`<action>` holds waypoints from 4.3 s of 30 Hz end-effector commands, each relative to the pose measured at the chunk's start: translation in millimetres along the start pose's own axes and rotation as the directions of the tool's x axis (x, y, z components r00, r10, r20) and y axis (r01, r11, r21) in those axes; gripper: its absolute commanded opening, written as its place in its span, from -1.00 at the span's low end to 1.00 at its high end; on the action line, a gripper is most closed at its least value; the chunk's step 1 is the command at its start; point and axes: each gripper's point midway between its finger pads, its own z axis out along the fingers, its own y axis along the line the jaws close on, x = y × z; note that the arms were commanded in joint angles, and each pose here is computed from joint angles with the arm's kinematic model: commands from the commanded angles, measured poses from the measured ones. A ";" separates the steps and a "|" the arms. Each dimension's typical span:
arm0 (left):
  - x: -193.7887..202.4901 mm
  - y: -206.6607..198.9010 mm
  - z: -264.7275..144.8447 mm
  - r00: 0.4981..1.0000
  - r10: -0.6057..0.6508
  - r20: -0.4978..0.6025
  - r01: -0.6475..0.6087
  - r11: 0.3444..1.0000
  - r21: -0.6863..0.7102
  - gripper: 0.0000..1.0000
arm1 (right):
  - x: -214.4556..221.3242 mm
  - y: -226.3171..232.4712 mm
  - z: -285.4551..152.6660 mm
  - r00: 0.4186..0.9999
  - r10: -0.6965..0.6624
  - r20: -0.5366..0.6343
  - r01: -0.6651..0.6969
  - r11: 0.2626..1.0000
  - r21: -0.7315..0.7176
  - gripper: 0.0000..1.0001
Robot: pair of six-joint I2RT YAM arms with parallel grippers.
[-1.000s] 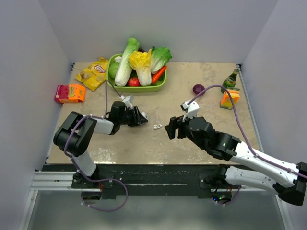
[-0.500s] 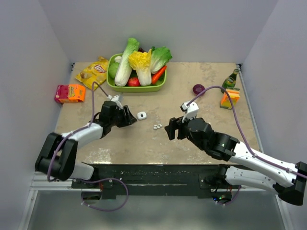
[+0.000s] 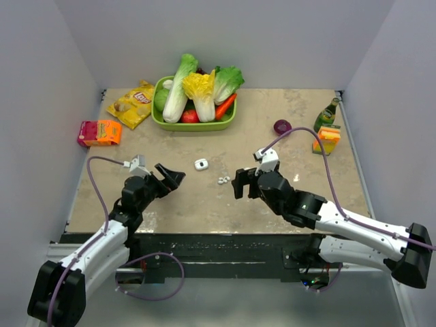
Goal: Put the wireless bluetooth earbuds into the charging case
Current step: Adjust the charging case at the center of the board, then pick up the charging case at the center of the board.
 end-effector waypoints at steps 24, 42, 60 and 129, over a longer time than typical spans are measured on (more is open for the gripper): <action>38.2 -86.4 0.3 0.964 0.209 -0.166 -0.180 0.968 0.176 0.74 | 3.5 -71.7 53.9 0.990 0.141 -0.024 -0.133 0.969 0.207 0.81; 64.7 -73.3 -24.3 0.944 0.284 -0.170 -0.236 0.938 0.255 0.88 | 41.0 -98.1 96.8 0.983 0.152 -0.105 -0.118 0.955 0.272 0.35; 71.7 -63.1 -22.9 0.937 0.295 -0.189 -0.248 0.939 0.237 0.78 | 58.3 -142.6 120.4 0.959 0.246 -0.139 -0.168 0.893 0.417 -0.14; 169.1 -141.6 165.8 0.669 0.632 -0.392 -0.694 0.719 -0.025 0.98 | -87.0 -97.6 -67.7 0.934 0.263 0.243 -0.288 0.955 0.072 0.67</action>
